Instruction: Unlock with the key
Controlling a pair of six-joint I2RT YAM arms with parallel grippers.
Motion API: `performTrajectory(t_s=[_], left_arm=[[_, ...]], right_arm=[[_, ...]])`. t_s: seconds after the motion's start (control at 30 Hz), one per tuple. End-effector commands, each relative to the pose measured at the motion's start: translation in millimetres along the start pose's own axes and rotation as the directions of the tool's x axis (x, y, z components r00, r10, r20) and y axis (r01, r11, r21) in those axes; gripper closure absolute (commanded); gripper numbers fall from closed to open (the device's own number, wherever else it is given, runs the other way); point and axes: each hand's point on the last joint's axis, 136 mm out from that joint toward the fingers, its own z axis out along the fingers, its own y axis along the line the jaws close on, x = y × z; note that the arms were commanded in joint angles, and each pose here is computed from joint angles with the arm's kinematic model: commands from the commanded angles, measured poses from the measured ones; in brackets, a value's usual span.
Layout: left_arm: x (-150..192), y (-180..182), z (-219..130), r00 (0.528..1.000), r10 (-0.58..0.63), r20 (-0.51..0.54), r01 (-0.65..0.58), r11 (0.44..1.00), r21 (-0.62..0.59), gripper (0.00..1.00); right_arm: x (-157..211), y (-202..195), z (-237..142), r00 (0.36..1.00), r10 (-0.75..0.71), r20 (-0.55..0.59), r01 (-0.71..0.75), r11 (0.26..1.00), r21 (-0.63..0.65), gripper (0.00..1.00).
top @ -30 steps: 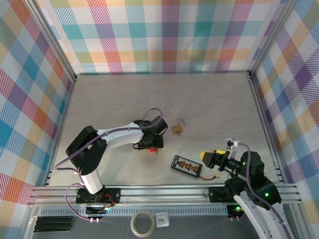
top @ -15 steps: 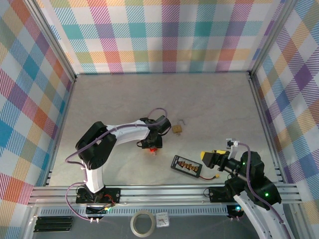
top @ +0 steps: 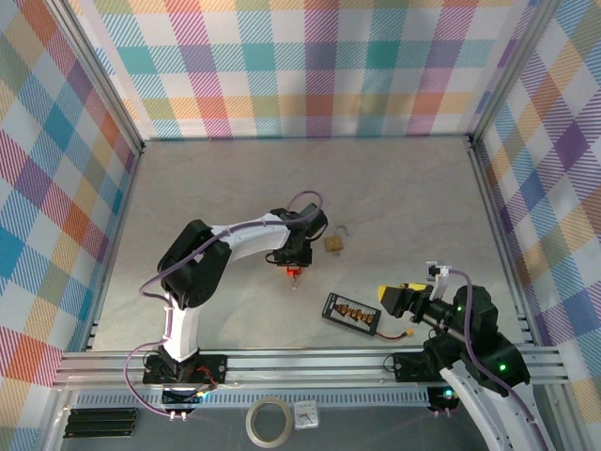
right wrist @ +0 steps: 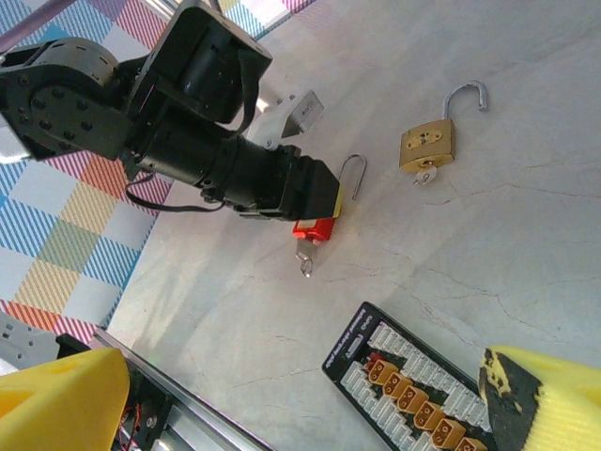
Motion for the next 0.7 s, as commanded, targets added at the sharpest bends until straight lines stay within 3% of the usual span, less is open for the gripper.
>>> performTrajectory(t_s=[0.0,0.27,0.4,0.53,0.67], left_arm=[[-15.4,9.6,7.7,1.0,0.014,0.007,-0.014,0.999,-0.037,0.73],[-37.3,17.6,15.6,1.0,-0.023,0.011,0.023,0.999,-0.034,0.71],[-39.7,16.2,13.3,0.999,-0.039,0.02,0.039,0.999,-0.011,0.56],[-45.9,16.6,-6.0,0.995,-0.076,0.064,0.074,0.997,0.033,0.31],[-53.7,19.5,-34.0,0.987,-0.111,0.113,0.102,0.991,0.085,0.23]], right_arm=[[-3.4,5.1,-6.0,1.0,0.001,0.015,-0.001,1.0,-0.01,0.04],[-3.4,4.6,-5.8,1.0,0.005,0.014,-0.005,1.0,-0.007,0.03],[-3.3,3.6,-5.1,1.0,0.006,0.013,-0.006,1.0,-0.003,0.03],[-3.3,3.3,-4.4,1.0,0.008,0.009,-0.008,1.0,0.001,0.02],[-3.3,2.7,-2.6,1.0,0.009,0.0,-0.009,1.0,0.006,0.01]])
